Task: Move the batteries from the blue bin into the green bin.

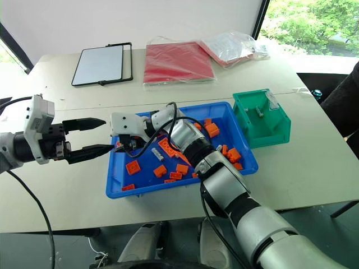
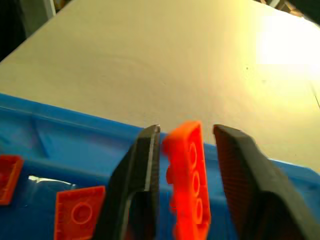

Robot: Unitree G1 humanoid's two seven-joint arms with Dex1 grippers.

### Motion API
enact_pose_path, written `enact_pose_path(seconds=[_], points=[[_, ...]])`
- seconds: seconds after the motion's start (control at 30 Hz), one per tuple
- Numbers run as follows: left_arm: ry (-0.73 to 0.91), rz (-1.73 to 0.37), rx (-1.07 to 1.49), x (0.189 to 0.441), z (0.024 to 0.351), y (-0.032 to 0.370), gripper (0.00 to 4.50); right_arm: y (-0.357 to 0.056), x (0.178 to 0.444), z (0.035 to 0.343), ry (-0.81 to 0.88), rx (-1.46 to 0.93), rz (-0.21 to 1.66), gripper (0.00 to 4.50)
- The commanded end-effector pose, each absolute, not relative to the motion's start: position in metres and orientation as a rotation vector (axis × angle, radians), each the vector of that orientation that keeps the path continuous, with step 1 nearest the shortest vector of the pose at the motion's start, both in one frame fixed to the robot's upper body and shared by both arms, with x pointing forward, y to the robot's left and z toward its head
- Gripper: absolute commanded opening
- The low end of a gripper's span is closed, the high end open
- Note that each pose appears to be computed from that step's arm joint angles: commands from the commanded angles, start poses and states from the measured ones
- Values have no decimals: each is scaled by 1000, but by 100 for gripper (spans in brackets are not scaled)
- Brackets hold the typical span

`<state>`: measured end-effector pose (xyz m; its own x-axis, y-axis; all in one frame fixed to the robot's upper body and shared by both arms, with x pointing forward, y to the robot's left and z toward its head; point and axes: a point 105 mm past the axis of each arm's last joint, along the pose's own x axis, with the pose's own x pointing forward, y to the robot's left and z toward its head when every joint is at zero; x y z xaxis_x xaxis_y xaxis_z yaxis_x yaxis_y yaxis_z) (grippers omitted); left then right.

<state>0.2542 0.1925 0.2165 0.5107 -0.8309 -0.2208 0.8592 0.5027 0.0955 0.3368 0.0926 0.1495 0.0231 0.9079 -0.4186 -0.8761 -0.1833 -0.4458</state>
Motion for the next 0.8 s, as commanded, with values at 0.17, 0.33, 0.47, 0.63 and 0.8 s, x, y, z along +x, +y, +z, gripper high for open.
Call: enact_pose_path(seconds=[0.17,0.33,0.47,0.63,0.8], points=[[131,-1035,230,255,225,192,450,61,341,198,-91,-595,1308,337],[153,-1097,221,258,223,186,450,-7,327,173,170,-509,1099,337],[149,-1127,232,265,226,182,450,-13,308,154,332,-331,1054,337],[158,-1157,248,268,226,180,450,-14,300,142,420,-225,1028,337],[164,-1169,255,269,228,182,450,-10,292,137,456,-190,1045,337]])
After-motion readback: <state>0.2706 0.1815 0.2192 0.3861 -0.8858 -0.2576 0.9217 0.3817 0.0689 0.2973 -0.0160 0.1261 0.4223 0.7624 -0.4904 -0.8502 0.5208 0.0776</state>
